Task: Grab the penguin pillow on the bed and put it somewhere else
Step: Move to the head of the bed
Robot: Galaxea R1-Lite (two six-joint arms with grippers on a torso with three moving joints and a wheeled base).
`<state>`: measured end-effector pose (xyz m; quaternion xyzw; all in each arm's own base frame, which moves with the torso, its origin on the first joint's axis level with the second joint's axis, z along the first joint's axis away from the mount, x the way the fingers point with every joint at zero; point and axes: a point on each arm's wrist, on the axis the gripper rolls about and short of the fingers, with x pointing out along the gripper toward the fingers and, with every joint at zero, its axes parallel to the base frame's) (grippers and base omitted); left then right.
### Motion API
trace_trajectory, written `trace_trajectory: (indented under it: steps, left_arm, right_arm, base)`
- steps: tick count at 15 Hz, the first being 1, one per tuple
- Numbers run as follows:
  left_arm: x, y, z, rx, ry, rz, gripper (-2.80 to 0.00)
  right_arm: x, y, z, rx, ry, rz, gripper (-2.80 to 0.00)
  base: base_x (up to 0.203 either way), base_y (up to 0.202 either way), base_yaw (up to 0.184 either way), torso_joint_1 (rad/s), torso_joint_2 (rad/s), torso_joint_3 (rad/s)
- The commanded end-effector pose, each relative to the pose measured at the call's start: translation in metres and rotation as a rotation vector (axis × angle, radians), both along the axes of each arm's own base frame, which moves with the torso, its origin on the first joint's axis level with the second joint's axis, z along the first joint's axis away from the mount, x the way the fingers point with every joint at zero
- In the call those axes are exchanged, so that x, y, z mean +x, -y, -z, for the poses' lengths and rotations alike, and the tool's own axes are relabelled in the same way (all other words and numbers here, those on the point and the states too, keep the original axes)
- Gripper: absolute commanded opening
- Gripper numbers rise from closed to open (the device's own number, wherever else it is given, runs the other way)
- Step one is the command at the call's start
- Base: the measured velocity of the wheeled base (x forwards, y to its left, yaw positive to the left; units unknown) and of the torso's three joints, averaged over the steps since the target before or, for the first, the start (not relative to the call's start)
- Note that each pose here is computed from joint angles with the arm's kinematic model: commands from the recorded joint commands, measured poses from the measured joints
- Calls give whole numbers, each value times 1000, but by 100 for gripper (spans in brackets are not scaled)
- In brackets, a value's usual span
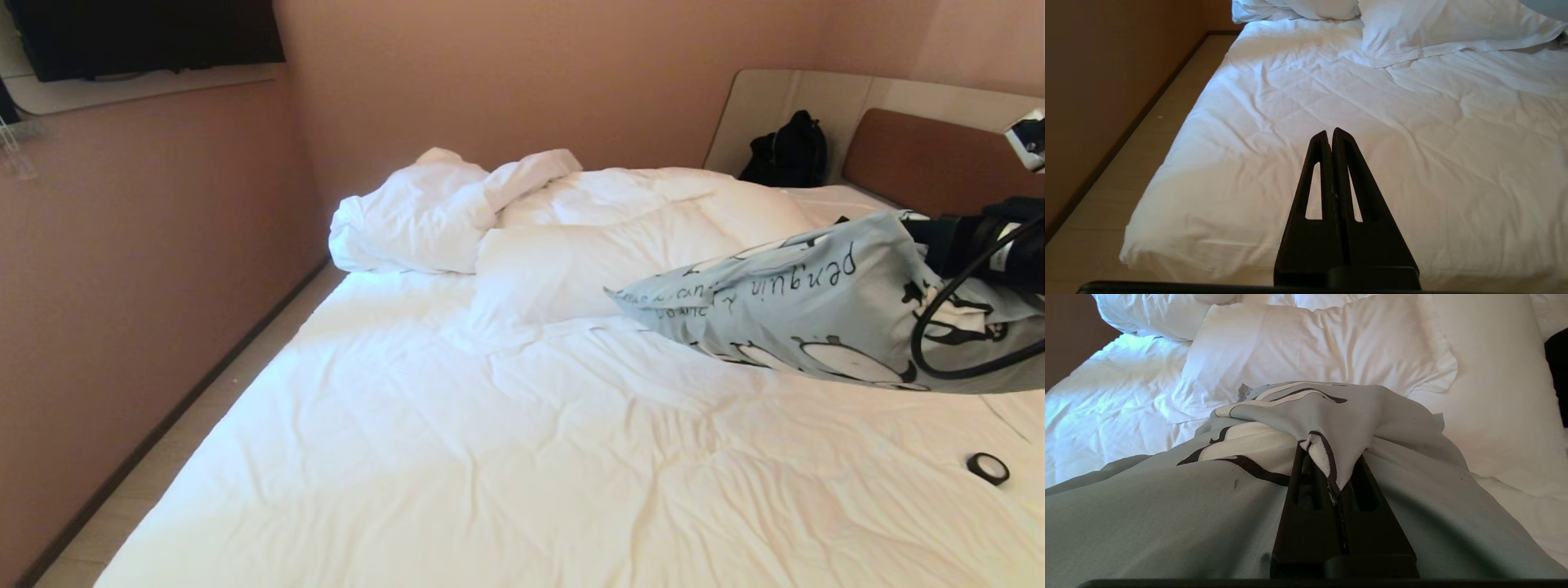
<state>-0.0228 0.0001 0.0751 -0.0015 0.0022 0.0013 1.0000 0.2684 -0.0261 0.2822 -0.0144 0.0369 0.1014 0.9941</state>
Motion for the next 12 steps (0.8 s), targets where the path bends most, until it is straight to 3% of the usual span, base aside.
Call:
trace_trajectory:
  steps: [1,12]
  left_arm:
    - [0,0,1,0,-2,0,-280]
    - [0,0,0,0,0,-2,-280]
  right_arm:
    - [0,0,0,-1,3,-1,-280]
    - [0,0,1,-2,0,-3,-280]
  base:
    - [0,-194,2,-2,-2,-2]
    - [0,-195,1,2,3,3]
